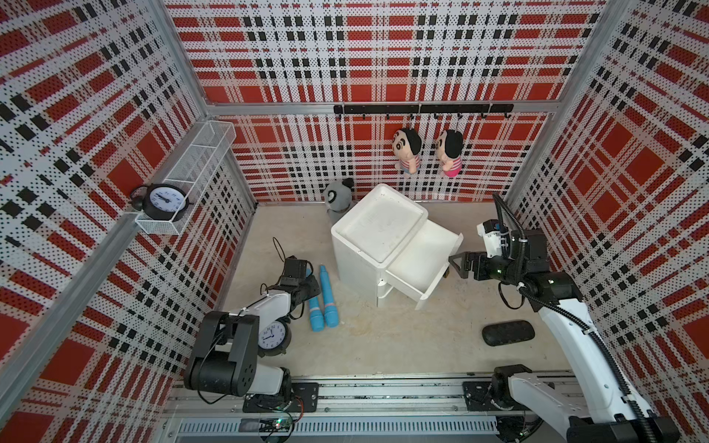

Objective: Take the microphone out of the drawer
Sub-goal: Place the microphone at the center of the board, then close the drawer of the storage box.

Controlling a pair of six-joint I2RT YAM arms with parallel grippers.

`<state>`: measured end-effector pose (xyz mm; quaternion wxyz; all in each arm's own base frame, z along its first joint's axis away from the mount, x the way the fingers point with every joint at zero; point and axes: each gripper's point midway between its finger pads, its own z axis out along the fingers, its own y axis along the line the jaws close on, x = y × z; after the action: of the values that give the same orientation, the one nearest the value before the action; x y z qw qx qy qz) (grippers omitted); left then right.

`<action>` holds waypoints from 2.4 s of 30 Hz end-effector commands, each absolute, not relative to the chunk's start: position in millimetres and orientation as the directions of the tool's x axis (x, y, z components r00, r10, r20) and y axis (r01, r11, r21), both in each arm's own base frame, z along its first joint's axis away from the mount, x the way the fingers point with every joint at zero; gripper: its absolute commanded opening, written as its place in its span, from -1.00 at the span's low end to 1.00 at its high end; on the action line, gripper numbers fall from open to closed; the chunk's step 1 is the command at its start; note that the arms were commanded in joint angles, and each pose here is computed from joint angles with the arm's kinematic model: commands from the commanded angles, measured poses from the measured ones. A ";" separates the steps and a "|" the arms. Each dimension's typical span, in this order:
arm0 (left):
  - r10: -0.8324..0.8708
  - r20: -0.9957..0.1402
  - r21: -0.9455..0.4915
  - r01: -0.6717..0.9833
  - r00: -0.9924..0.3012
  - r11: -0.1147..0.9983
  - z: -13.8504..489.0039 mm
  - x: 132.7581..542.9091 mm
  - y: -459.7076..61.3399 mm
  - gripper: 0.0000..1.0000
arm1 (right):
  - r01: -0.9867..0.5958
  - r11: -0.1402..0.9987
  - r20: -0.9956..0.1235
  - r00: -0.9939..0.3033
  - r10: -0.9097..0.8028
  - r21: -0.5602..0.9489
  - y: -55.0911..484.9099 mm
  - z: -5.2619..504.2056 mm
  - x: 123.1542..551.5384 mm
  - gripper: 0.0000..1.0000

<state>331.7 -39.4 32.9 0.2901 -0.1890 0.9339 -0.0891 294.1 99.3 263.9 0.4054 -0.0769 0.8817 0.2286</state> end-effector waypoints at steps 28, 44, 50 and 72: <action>-0.398 -0.672 -0.362 -0.192 -0.624 0.912 149.5 384.9 -33.6 0.96 | -0.294 0.904 -0.761 -0.647 0.052 0.312 93.5 276.7 290.4 0.99; -0.260 -0.769 -0.350 0.044 -0.585 0.936 250.9 448.3 -54.9 0.96 | -0.051 0.971 -0.743 -0.654 0.145 0.234 50.9 272.1 279.8 1.00; -0.172 -0.838 -0.345 0.258 -0.517 0.902 306.7 465.2 -107.3 0.96 | 0.018 0.976 -0.704 -0.690 0.170 0.218 38.8 258.3 276.7 1.00; 0.066 -0.845 -0.316 0.593 -0.532 0.741 314.5 486.7 -259.5 0.96 | 0.012 0.961 -0.649 -0.735 0.196 0.276 44.8 203.8 267.0 1.00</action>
<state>491.5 -249.3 304.0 0.4406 0.1751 0.8309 -0.2913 264.1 44.1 198.4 0.3418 0.0543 0.9307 0.1186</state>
